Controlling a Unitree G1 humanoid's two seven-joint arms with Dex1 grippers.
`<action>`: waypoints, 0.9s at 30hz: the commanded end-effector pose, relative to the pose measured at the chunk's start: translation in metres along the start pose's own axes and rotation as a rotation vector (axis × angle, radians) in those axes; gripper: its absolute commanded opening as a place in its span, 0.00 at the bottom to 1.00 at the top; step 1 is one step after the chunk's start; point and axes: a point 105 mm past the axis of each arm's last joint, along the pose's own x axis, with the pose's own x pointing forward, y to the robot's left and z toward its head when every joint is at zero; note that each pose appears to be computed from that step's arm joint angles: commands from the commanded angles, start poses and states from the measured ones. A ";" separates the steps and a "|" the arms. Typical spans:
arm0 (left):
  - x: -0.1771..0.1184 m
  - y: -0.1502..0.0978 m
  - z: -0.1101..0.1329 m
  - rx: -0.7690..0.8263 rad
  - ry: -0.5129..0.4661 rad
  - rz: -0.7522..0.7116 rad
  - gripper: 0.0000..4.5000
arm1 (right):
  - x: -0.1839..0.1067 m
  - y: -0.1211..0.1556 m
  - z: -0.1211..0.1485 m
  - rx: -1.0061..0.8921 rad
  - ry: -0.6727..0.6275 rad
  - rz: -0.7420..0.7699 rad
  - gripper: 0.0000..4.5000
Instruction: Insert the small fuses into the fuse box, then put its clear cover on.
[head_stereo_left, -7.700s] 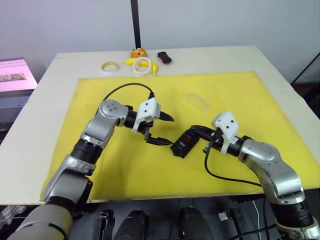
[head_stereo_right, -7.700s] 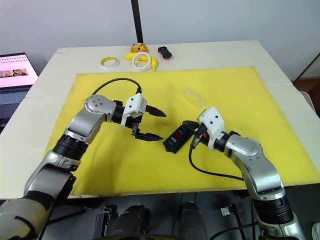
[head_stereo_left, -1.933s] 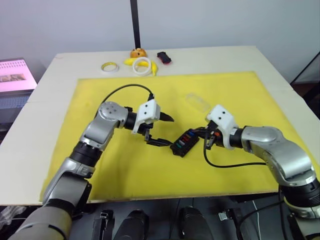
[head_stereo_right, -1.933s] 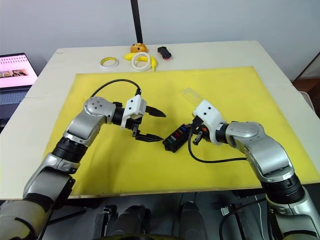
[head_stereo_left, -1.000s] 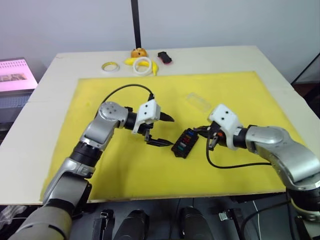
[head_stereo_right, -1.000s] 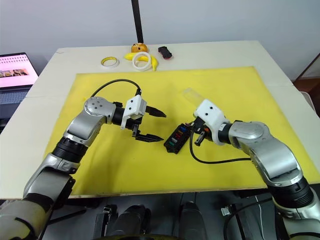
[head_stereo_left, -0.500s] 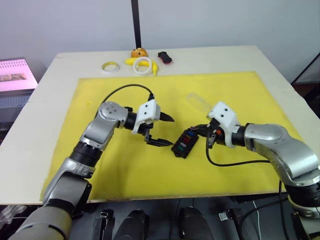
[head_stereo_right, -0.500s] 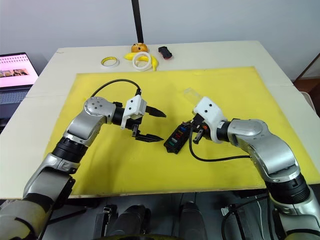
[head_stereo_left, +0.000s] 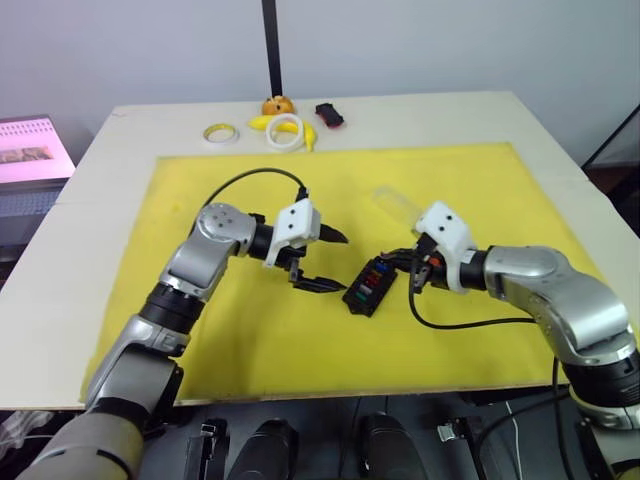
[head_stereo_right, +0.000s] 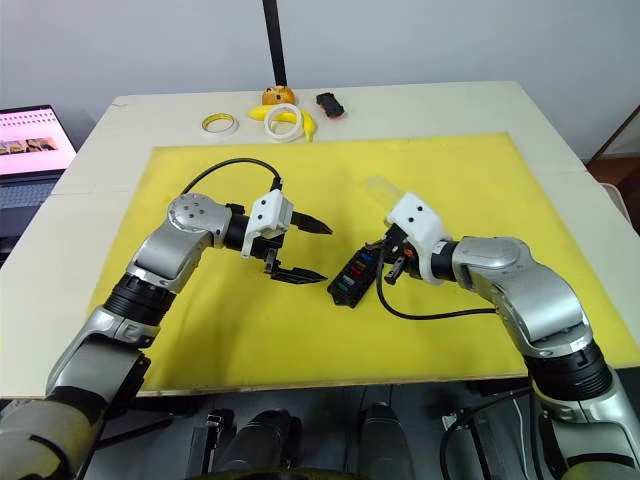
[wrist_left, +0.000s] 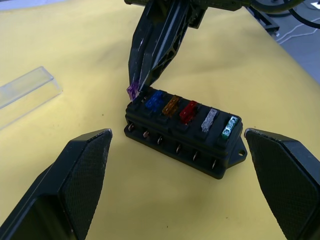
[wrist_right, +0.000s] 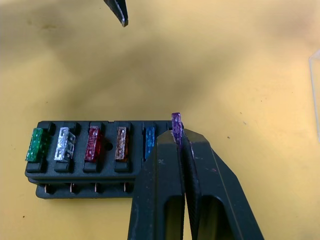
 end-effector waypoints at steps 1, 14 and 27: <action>-0.005 0.001 0.007 0.030 -0.019 0.018 1.00 | -0.005 0.002 0.015 -0.031 -0.048 -0.001 0.01; -0.005 0.001 0.008 0.031 -0.018 0.018 1.00 | -0.003 0.002 0.006 -0.033 -0.014 -0.014 0.01; -0.005 0.001 0.008 0.029 -0.019 0.018 1.00 | -0.002 -0.002 0.003 -0.046 0.001 -0.030 0.01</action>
